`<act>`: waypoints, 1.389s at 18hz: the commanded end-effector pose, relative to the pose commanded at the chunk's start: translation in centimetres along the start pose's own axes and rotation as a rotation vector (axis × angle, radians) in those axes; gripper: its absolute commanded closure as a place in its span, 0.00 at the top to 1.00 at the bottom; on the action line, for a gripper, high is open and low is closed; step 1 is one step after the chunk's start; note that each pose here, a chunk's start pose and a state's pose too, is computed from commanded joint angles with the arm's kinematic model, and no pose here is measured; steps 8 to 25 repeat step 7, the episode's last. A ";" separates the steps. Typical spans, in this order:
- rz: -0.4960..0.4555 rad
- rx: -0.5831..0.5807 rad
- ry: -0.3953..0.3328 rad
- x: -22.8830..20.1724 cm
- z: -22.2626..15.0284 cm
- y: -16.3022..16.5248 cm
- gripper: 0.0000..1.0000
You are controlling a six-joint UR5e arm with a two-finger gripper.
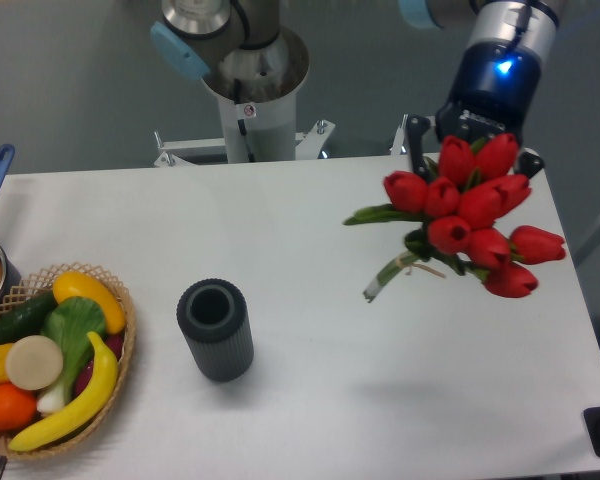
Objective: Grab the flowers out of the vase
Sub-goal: 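Carry the tulip bunch away from the vase over the bare table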
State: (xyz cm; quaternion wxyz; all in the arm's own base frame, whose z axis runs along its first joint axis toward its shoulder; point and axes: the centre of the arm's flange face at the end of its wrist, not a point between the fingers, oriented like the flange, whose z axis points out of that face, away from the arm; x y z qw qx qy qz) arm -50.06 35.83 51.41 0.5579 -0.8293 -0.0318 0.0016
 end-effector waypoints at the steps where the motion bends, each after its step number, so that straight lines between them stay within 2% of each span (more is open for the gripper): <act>1: -0.001 0.001 0.002 0.0 0.0 0.1 0.34; 7: -0.027 -0.006 -0.004 -0.4 -0.2 1.5 0.34; 25: -0.027 -0.006 -0.004 -0.4 -0.2 1.5 0.34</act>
